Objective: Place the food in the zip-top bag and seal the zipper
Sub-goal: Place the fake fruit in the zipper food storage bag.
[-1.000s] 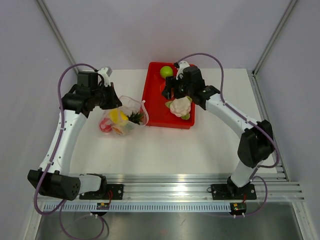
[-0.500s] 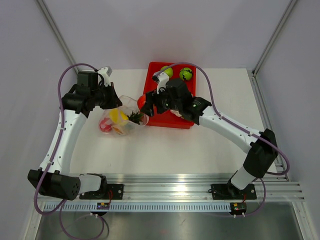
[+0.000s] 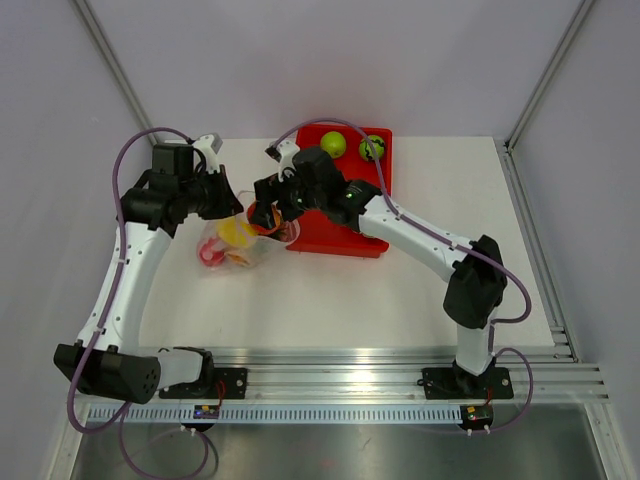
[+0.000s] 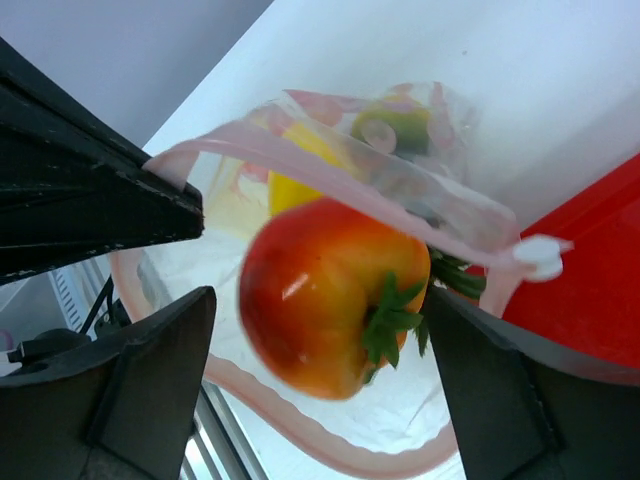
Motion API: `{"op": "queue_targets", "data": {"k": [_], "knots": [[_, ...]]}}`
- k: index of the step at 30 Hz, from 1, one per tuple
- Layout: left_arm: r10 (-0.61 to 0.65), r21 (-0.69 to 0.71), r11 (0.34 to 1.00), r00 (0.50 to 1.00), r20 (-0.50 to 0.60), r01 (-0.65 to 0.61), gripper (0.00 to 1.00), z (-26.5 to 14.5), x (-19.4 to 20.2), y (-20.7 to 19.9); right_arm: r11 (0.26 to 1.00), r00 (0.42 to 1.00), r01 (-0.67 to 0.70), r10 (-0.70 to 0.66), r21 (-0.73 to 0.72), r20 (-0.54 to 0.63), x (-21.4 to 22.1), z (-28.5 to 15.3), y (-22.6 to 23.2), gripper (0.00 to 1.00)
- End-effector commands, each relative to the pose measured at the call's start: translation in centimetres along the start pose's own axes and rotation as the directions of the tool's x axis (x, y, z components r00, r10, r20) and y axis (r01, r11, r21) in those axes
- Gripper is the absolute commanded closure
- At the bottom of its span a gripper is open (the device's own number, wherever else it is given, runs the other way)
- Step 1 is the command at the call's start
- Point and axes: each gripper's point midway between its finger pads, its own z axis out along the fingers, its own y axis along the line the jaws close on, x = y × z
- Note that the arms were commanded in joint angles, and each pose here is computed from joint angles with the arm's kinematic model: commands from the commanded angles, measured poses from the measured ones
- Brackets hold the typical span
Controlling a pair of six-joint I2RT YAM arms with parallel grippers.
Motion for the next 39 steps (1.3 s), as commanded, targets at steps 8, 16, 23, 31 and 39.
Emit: {"op": "queue_targets", "data": {"k": [8, 16, 23, 31, 39], "knots": [[0.011, 0.086, 0.996, 0.995, 0.102, -0.02, 1.0, -2.2, -2.3, -2.4, 0.999, 0.999, 0.046, -0.046, -0.008, 0.029, -1.7, -1.5, 2.6, 0.0], [0.005, 0.087, 0.996, 0.995, 0.103, -0.014, 1.0, -1.9, -2.3, -2.4, 0.998, 0.997, 0.046, -0.048, 0.036, 0.063, -1.9, -5.0, 2.5, 0.02], [0.004, 0.088, 0.996, 0.995, 0.098, -0.013, 1.0, -1.5, -2.2, -2.3, 0.988, 0.984, -0.077, 0.053, 0.136, 0.171, -1.1, -7.2, 0.5, 0.22], [0.005, 0.085, 0.996, 0.994, 0.109, -0.014, 1.0, -2.0, -2.3, -2.3, 0.931, 0.983, -0.181, 0.167, 0.317, 0.07, 2.7, -3.8, -3.8, 0.31], [0.009, 0.075, 0.997, 0.994, 0.112, -0.018, 1.0, -2.4, -2.0, -2.2, 0.937, 0.984, -0.178, 0.167, 0.3, 0.062, 3.0, -2.8, -3.8, 0.87]]}}
